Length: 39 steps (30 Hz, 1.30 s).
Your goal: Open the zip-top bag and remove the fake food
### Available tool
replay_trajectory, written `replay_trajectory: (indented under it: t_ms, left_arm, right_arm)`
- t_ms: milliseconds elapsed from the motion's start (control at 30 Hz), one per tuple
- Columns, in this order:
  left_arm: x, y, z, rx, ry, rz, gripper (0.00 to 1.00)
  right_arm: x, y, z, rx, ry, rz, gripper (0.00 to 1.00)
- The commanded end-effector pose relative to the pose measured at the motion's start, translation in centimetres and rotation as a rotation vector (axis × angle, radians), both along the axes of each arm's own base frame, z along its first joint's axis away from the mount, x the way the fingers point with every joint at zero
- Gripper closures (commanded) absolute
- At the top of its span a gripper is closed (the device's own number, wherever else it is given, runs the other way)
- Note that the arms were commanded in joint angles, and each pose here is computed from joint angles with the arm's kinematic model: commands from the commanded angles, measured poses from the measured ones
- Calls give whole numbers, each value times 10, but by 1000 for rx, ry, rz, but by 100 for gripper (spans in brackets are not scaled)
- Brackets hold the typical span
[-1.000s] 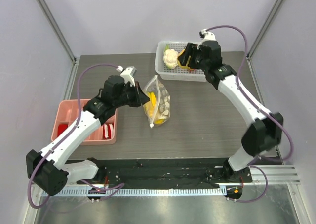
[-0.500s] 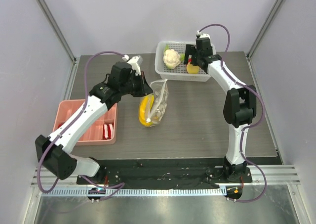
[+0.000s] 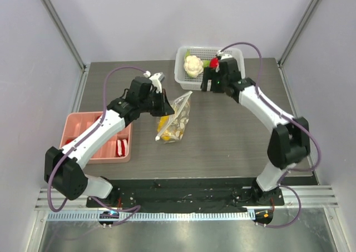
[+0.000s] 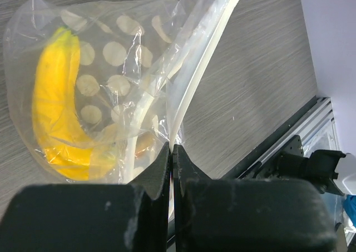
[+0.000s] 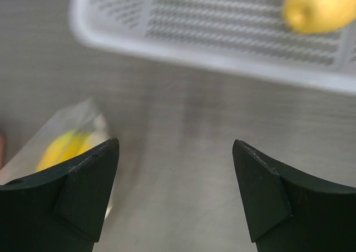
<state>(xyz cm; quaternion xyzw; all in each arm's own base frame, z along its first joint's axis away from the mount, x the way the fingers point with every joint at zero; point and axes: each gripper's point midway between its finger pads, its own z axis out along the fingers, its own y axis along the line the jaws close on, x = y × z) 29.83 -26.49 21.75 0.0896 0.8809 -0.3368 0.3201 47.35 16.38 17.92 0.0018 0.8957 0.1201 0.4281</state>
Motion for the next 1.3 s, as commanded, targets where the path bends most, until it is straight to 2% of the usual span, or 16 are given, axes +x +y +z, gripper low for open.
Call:
replay_trajectory:
  t_ms: [0, 67, 167, 200, 233, 333, 367, 467, 667, 767, 933, 1000, 1033, 1100, 1267]
  left_arm:
    - [1, -3, 32, -92, -78, -4, 100]
    - [1, -6, 42, -127, -89, -6, 100]
    - [0, -14, 58, -199, -87, -6, 100]
    - [-1, -15, 62, -218, -87, -8, 100]
    - [-2, -18, 67, -246, -78, -9, 100]
    - [-3, -21, 79, -291, -79, -9, 100]
    - [-3, -22, 84, -306, -94, -12, 100]
    - [-5, -20, 89, -317, -112, -11, 100]
    - [-5, -19, 87, -322, -138, -11, 100]
    - [-5, -20, 80, -319, -124, -16, 100]
    - [-4, -19, 79, -319, -125, -14, 100]
    - [-3, -16, 78, -316, -130, -6, 100]
    - [-2, -14, 80, -316, -136, -1, 100]
    - [-3, -12, 79, -315, -138, 0, 100]
    - [-2, -4, 77, -300, -152, 20, 100]
  right_arm:
    - [-83, 78, 78, 148, -165, 215, 14]
    - [-114, 84, 81, 170, -166, 248, 17]
    - [-148, 89, 86, 239, -169, 288, 32]
    - [-155, 92, 89, 286, -171, 289, 43]
    - [-167, 98, 97, 346, -210, 333, 47]
    - [-178, 109, 101, 457, -248, 360, 64]
    - [-177, 112, 101, 479, -253, 357, 73]
    - [-174, 126, 90, 505, -206, 373, 82]
    - [-169, 155, 86, 579, -161, 370, 89]
    - [-165, 161, 78, 588, -135, 317, 99]
    - [-153, 168, 54, 568, -73, 142, 99]
    - [-154, 177, 55, 550, -69, 133, 99]
    - [-152, 173, 39, 494, -35, 96, 99]
    - [-155, 174, 32, 476, -13, 90, 99]
    - [-161, 157, 13, 420, 1, 57, 98]
